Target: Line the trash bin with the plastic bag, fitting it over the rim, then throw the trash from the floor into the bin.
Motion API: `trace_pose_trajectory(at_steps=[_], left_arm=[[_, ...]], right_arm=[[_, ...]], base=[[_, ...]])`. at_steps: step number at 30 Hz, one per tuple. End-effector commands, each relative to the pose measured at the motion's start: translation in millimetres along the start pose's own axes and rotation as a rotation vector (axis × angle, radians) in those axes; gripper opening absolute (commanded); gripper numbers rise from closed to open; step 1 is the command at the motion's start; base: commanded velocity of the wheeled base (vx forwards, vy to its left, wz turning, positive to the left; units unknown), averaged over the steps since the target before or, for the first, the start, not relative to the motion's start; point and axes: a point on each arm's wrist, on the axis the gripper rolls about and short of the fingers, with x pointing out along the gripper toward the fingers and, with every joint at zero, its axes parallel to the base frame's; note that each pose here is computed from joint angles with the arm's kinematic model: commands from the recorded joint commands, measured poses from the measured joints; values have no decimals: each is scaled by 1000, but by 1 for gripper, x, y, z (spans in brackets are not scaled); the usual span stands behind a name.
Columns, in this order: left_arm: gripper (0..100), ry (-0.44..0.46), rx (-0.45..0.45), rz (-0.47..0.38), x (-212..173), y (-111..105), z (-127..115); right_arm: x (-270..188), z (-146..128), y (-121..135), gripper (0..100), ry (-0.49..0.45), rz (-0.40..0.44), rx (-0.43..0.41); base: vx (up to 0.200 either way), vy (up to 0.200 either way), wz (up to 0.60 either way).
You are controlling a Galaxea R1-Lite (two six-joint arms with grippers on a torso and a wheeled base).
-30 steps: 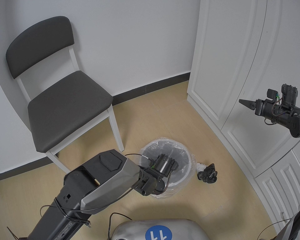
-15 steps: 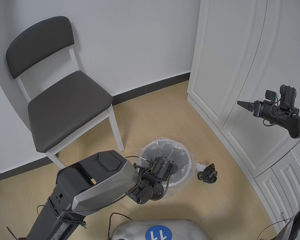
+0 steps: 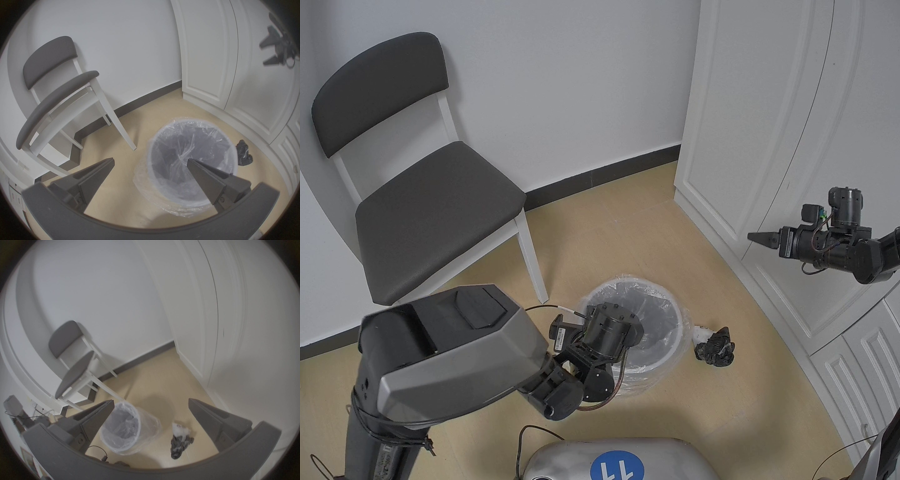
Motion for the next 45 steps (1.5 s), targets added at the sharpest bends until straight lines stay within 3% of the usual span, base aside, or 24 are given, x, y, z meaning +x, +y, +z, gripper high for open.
trace_pose_trajectory(at_steps=[1, 6, 11, 23, 28, 36, 45], left_arm=[[100, -88, -59, -43, -53, 32, 21], [100, -142, -110, -43, -78, 59, 36], [100, -135, -129, -24, -86, 83, 30], [100, -116, -184, 70, -87, 126, 9], [100, -100, -198, 91, -84, 133, 5], [100, -109, -202, 102, -82, 134, 8], [100, -109, -204, 109, -80, 135, 9]], right_arm=[[51, -42, 13, 100, 222, -138, 30], [86, -87, 18, 100, 333, -288, 52], [104, -108, 18, 100, 378, -310, 95], [140, -153, -38, 100, 512, -402, 167], [159, -165, -54, 100, 554, -420, 221], [189, -158, -48, 100, 562, -396, 295], [216, -167, -43, 100, 549, -362, 279]], base=[[0, 0, 0], [0, 0, 0], [0, 0, 0], [0, 0, 0], [0, 0, 0], [0, 0, 0], [0, 0, 0]])
